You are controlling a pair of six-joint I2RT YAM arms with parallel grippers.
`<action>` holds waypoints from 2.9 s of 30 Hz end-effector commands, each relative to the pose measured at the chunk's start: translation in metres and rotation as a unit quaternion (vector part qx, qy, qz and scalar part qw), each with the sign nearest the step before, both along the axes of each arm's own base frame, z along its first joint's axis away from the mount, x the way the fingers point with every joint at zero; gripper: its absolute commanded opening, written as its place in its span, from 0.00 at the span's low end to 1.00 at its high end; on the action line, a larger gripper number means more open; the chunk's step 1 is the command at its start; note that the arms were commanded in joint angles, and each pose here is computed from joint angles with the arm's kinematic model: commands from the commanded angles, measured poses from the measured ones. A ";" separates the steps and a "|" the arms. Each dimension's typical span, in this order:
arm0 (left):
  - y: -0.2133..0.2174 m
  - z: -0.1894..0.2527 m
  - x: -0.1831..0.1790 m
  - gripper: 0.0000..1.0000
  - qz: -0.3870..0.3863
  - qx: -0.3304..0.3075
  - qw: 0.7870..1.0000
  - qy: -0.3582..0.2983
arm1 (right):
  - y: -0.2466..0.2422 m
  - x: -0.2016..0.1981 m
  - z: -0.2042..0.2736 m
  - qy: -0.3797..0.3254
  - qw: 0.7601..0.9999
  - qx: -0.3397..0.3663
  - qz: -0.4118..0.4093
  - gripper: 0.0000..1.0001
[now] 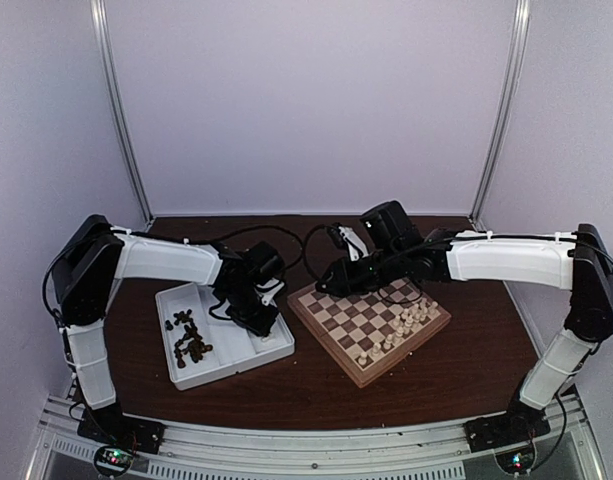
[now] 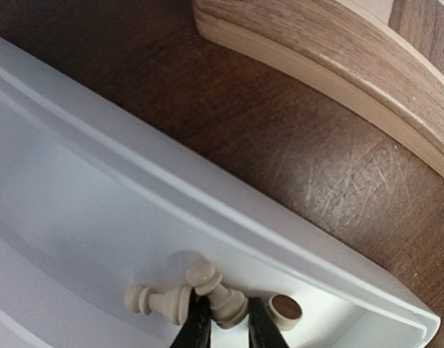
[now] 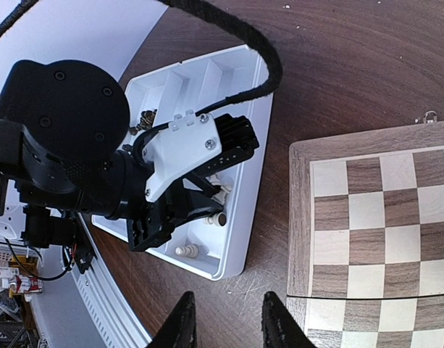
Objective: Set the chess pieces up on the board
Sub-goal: Pick up the chess piece from the storage box, then place the chess piece on the chessboard.
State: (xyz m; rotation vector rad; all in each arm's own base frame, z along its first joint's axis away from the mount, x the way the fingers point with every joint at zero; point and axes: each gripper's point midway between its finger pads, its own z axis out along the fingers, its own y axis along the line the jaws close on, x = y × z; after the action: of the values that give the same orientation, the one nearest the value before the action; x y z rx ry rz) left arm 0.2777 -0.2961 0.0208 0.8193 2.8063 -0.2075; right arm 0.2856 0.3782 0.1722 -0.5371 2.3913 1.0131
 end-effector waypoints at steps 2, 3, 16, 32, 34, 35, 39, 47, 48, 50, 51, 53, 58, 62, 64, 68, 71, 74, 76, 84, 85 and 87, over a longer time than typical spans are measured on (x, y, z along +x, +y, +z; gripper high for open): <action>0.007 -0.004 0.006 0.21 0.005 0.029 0.999 -0.012 | 0.001 0.000 0.006 -0.003 1.000 0.002 0.010 0.31; 0.007 -0.005 0.007 0.21 0.005 0.031 0.999 -0.014 | 0.002 0.000 0.005 -0.003 1.000 0.003 0.011 0.31; 0.002 -0.008 0.013 0.12 0.006 0.032 0.999 -0.018 | -0.001 -0.002 0.008 -0.003 1.000 -0.002 0.012 0.31; -0.021 0.089 0.003 0.11 -0.089 -0.159 0.966 -0.184 | 0.032 -0.011 0.022 0.031 0.997 0.053 0.047 0.32; -0.023 0.103 -0.002 0.12 -0.106 -0.189 0.954 -0.208 | 0.043 -0.017 0.026 0.038 0.995 0.066 0.059 0.33; -0.023 0.109 -0.005 0.12 -0.111 -0.203 0.947 -0.221 | 0.048 -0.020 0.027 0.045 0.994 0.075 0.065 0.33; -0.022 0.129 -0.018 0.15 -0.143 -0.250 0.922 -0.258 | 0.061 -0.024 0.035 0.064 0.989 0.116 0.069 0.34; -0.030 0.147 -0.037 0.15 -0.207 -0.296 0.888 -0.284 | 0.082 -0.032 0.032 0.095 0.983 0.134 0.084 0.41; -0.031 0.148 -0.039 0.15 -0.212 -0.300 0.886 -0.283 | 0.084 -0.032 0.031 0.099 0.982 0.136 0.085 0.41; -0.033 0.150 -0.042 0.15 -0.220 -0.306 0.882 -0.282 | 0.088 -0.032 0.029 0.104 0.981 0.140 0.086 0.40; -0.033 0.150 -0.043 0.15 -0.224 -0.309 0.881 -0.281 | 0.090 -0.032 0.029 0.105 0.980 0.143 0.086 0.40; -0.033 0.153 -0.044 0.15 -0.227 -0.313 0.878 -0.284 | 0.091 -0.031 0.026 0.112 0.980 0.143 0.087 0.40; -0.033 0.157 -0.051 0.15 -0.239 -0.327 0.867 -0.289 | 0.095 -0.035 0.021 0.129 0.977 0.144 0.093 0.39; -0.034 0.158 -0.053 0.15 -0.242 -0.330 0.866 -0.288 | 0.100 -0.035 0.026 0.128 0.974 0.157 0.099 0.37; -0.033 0.159 -0.054 0.15 -0.242 -0.332 0.864 -0.290 | 0.102 -0.035 0.025 0.132 0.973 0.158 0.102 0.36; -0.032 0.162 -0.053 0.15 -0.239 -0.333 0.862 -0.298 | 0.104 -0.037 0.026 0.135 0.971 0.163 0.106 0.32; -0.030 0.161 -0.052 0.15 -0.236 -0.330 0.864 -0.299 | 0.105 -0.038 0.025 0.138 0.971 0.164 0.107 0.30; -0.030 0.162 -0.051 0.15 -0.234 -0.329 0.863 -0.305 | 0.105 -0.037 0.022 0.140 0.971 0.162 0.106 0.30; -0.030 0.163 -0.050 0.15 -0.234 -0.329 0.861 -0.308 | 0.106 -0.038 0.020 0.143 0.971 0.162 0.107 0.29; -0.027 0.161 -0.045 0.15 -0.224 -0.317 0.866 -0.315 | 0.108 -0.039 0.025 0.145 0.968 0.170 0.114 0.20; -0.027 0.161 -0.044 0.15 -0.223 -0.315 0.867 -0.316 | 0.108 -0.038 0.025 0.144 0.968 0.170 0.113 0.18; -0.026 0.161 -0.043 0.15 -0.219 -0.313 0.867 -0.318 | 0.109 -0.039 0.024 0.145 0.968 0.169 0.115 0.16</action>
State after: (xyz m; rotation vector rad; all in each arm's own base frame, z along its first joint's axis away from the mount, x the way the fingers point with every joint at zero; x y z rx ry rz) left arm 0.2292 -0.3203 0.1640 1.1065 1.8200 -0.7464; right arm 0.2480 0.4768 0.1828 -0.5438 2.4100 1.6216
